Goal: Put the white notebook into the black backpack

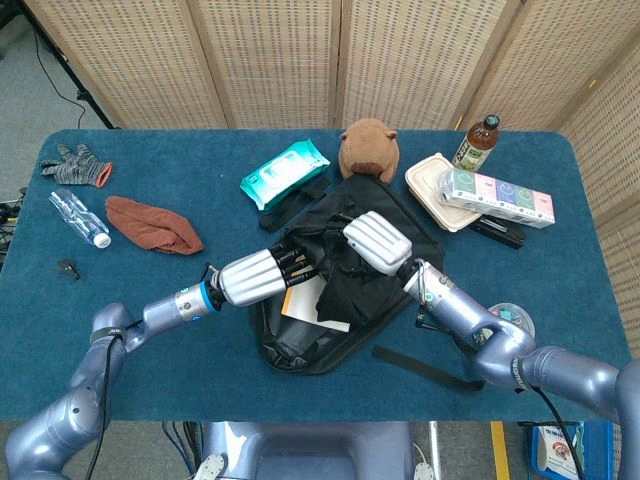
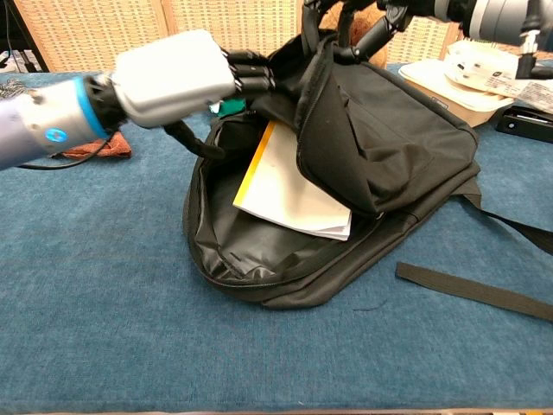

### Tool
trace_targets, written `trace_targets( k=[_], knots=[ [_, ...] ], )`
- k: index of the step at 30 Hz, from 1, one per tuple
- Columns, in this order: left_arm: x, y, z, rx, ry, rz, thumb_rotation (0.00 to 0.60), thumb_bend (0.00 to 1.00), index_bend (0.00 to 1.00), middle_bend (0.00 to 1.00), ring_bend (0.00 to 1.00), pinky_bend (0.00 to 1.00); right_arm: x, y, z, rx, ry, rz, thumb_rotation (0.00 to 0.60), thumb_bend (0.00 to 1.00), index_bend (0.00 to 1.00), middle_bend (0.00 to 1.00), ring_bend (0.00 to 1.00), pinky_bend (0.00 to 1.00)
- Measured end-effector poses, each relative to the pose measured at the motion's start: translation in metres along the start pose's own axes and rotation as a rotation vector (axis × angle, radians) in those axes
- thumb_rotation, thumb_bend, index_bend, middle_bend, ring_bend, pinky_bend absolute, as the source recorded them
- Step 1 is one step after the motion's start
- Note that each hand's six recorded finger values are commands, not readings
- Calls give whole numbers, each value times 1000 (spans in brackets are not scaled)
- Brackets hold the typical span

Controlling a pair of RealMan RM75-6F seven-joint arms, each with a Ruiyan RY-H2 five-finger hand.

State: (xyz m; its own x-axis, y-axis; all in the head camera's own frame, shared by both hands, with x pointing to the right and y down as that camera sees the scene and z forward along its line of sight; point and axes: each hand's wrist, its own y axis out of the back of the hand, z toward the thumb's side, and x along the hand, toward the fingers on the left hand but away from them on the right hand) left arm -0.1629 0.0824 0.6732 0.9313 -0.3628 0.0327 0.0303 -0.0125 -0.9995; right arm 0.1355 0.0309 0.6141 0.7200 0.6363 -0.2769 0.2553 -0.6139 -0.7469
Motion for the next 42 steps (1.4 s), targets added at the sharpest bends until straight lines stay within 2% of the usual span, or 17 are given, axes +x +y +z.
trace_targets(
  k=[7, 13, 14, 15, 16, 17, 18, 19, 20, 21, 23, 31, 34, 40, 42],
  knots=[
    [-56, 32, -25, -86, 60, 109, 600, 0, 217, 176, 267, 630, -1, -16, -3, -4, -26, 36, 600, 713, 644, 436, 287, 456],
    [-110, 57, -61, -73, 163, 135, 600, 0, 227, 181, 278, 630, 4, -41, 14, -22, 6, 104, 600, 715, 636, 434, 287, 452],
    [-116, 61, -67, -66, 179, 136, 600, 0, 227, 181, 279, 630, 5, -47, 19, -24, 18, 118, 600, 715, 596, 417, 283, 437],
    [-122, 64, -72, -60, 196, 138, 600, 0, 227, 181, 279, 630, 6, -51, 23, -24, 28, 127, 600, 696, 508, 370, 262, 406],
    [-129, 68, -78, -55, 216, 141, 600, 0, 227, 181, 279, 630, 7, -55, 26, -23, 38, 133, 600, 645, 424, 316, 231, 374],
    [-134, 71, -82, -49, 230, 144, 600, 0, 227, 181, 279, 630, 7, -61, 31, -24, 52, 144, 600, 515, 273, 202, 154, 308],
    [-138, 74, -85, -44, 244, 147, 600, 0, 227, 181, 279, 630, 8, -66, 34, -27, 60, 154, 600, 340, 139, 97, 76, 232],
    [-143, 76, -90, -39, 262, 152, 600, 0, 227, 181, 279, 630, 8, -69, 36, -30, 63, 165, 600, 225, 74, 45, 36, 181],
    [-146, 78, -92, -39, 274, 154, 600, 0, 227, 181, 279, 630, 8, -72, 38, -35, 65, 180, 600, 98, 18, 4, 2, 113],
    [-148, 79, -94, -39, 283, 154, 600, 0, 227, 181, 279, 630, 8, -75, 40, -40, 66, 192, 600, 32, 0, 0, 0, 65],
    [-152, 80, -97, -38, 303, 157, 600, 0, 227, 181, 280, 630, 5, -77, 47, -54, 75, 202, 600, 0, 0, 0, 0, 20],
    [-163, 84, -111, -65, 395, 188, 600, 0, 227, 180, 294, 630, 0, -57, 53, -57, 102, 130, 600, 0, 0, 0, 0, 0],
    [-166, 83, -116, -92, 434, 201, 600, 0, 227, 179, 293, 630, 2, -43, 50, -51, 107, 86, 600, 0, 0, 0, 0, 0],
    [-169, 80, -117, -118, 471, 209, 600, 0, 223, 166, 273, 626, 11, -12, 34, -6, 81, 23, 600, 0, 0, 0, 0, 0],
    [-173, 76, -118, -125, 490, 193, 600, 0, 217, 157, 237, 576, 19, -4, 23, 24, 58, 10, 600, 0, 0, 0, 0, 0]
  ],
)
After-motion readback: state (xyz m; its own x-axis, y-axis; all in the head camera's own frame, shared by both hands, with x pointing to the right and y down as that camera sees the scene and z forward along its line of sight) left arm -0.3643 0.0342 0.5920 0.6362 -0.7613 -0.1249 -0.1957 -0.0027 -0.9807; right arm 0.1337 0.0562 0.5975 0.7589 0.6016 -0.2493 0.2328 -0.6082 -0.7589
